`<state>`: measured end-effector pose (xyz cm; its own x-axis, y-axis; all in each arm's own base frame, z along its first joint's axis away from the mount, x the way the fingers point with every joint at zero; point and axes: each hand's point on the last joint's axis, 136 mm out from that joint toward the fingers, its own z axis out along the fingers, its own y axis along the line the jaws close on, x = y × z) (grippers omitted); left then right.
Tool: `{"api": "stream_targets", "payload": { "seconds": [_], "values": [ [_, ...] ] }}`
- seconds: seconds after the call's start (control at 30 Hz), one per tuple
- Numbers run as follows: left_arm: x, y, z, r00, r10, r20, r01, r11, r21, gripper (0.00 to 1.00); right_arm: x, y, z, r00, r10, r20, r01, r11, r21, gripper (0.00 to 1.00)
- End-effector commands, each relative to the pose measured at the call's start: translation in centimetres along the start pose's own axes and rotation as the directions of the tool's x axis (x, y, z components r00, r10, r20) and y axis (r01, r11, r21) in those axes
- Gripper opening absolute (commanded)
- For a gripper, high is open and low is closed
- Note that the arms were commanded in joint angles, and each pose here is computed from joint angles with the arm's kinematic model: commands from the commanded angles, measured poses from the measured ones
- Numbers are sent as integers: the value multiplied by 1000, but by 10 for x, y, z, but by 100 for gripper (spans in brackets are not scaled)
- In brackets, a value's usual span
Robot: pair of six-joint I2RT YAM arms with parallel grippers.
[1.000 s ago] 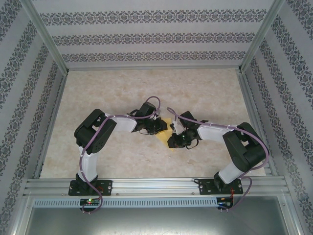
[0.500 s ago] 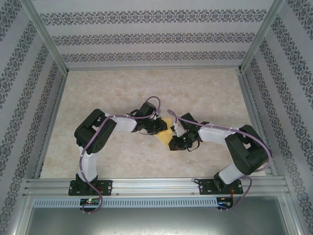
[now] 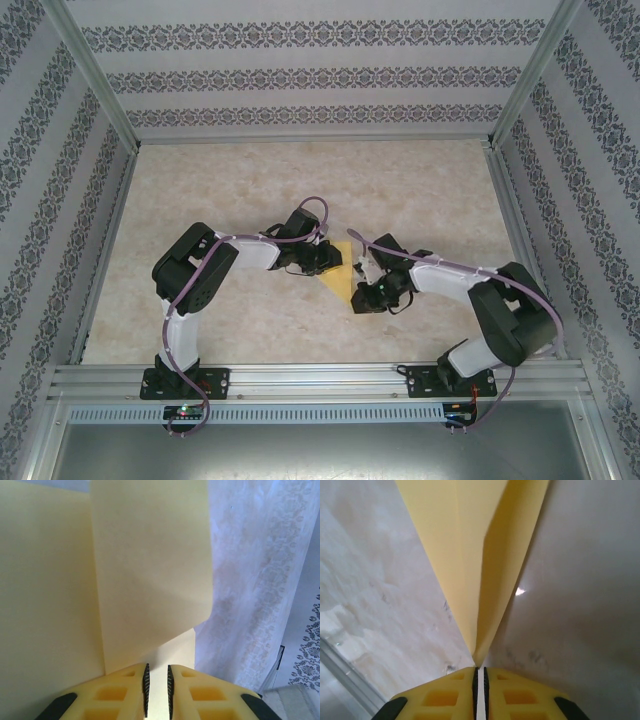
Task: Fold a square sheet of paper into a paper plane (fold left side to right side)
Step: Fourth fold the wing at the center of the table.
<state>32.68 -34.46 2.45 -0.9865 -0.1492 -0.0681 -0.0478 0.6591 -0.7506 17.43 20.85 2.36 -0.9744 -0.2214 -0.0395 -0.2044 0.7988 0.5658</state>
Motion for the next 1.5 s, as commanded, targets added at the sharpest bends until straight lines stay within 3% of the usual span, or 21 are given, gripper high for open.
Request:
{"api": "stream_targets", "payload": {
  "seconds": [0.0, 0.17, 0.37, 0.63, 0.97, 1.17, 1.47],
  "values": [
    [16, 43, 9, 998, -47, -38, 41, 990, -138, 21, -12, 19, -18, 998, 3, 70, 3, 996, -91, 17],
    [15, 41, 9, 998, -46, -36, 40, 990, -132, 21, -48, 33, -25, 988, 24, 150, 6, 981, -196, 18],
    [15, 39, 9, 998, -44, -35, 39, 991, -127, 21, -76, 24, -13, 985, 41, 168, -14, 987, -157, 16],
    [14, 38, 9, 998, -42, -35, 37, 991, -125, 21, -63, -14, 10, 990, 97, 98, -95, 995, -28, 15],
    [9, 34, 3, 1000, -22, -20, 20, 992, -124, 23, -49, -37, 9, 990, 127, 53, -132, 985, 108, 13],
    [-1, 1, -13, 997, 56, 47, -55, 998, -20, 24, -44, -41, 12, 990, 139, 33, -142, 983, 115, 0],
    [25, -23, -11, 997, 72, -3, -71, 992, 100, 15, -41, -46, 17, 989, 144, 22, -145, 980, 134, 0]
  ]
}}
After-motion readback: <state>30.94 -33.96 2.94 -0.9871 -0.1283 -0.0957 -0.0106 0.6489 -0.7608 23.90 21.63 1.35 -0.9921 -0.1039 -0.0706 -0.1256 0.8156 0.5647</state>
